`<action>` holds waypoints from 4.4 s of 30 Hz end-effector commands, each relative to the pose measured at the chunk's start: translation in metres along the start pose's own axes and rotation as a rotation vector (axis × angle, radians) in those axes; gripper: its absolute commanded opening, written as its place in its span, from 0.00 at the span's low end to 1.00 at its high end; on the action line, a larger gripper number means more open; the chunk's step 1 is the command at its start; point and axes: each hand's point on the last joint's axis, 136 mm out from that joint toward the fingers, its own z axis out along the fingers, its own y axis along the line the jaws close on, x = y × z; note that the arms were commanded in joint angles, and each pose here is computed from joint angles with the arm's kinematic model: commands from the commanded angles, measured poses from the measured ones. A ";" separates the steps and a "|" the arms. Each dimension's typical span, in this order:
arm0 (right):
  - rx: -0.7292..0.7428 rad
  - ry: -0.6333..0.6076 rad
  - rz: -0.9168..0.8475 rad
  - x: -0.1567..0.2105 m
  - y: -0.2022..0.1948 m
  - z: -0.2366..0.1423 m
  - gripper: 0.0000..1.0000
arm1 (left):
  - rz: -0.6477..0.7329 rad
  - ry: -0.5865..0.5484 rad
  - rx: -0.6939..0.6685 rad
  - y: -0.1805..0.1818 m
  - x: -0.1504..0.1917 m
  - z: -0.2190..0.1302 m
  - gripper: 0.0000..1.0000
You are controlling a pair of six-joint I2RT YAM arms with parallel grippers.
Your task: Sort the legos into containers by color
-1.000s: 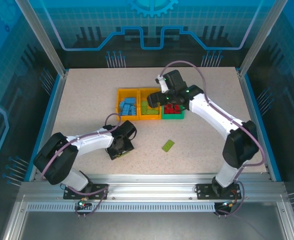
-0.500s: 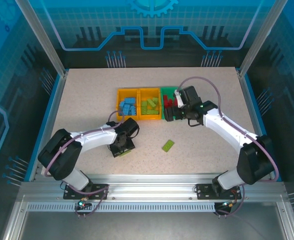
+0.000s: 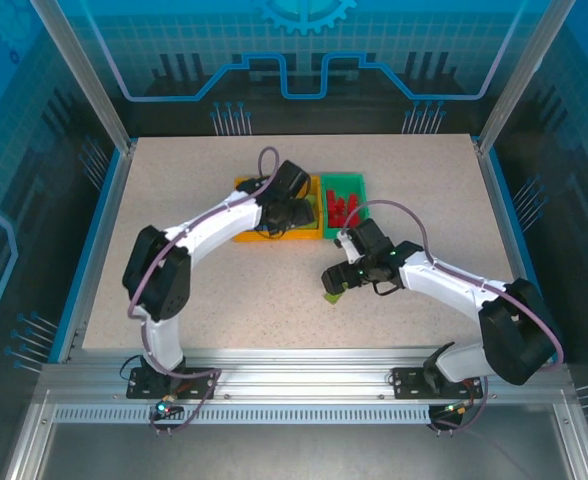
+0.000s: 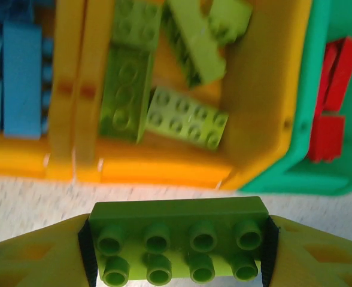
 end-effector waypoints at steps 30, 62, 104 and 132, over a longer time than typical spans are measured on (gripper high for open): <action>0.161 0.323 -0.243 0.029 0.023 0.030 0.98 | -0.039 0.066 0.151 -0.023 -0.055 0.023 0.99; 0.271 0.356 0.453 0.043 0.014 0.068 0.72 | -0.055 0.055 0.231 0.035 0.019 -0.037 0.99; 0.006 -0.066 0.330 -0.244 -0.003 0.055 0.60 | -0.204 0.068 -0.049 0.199 0.145 -0.035 0.99; 0.653 -0.742 0.157 -0.048 -0.206 -0.084 1.00 | 0.162 -0.623 -0.348 0.246 0.027 -0.132 0.99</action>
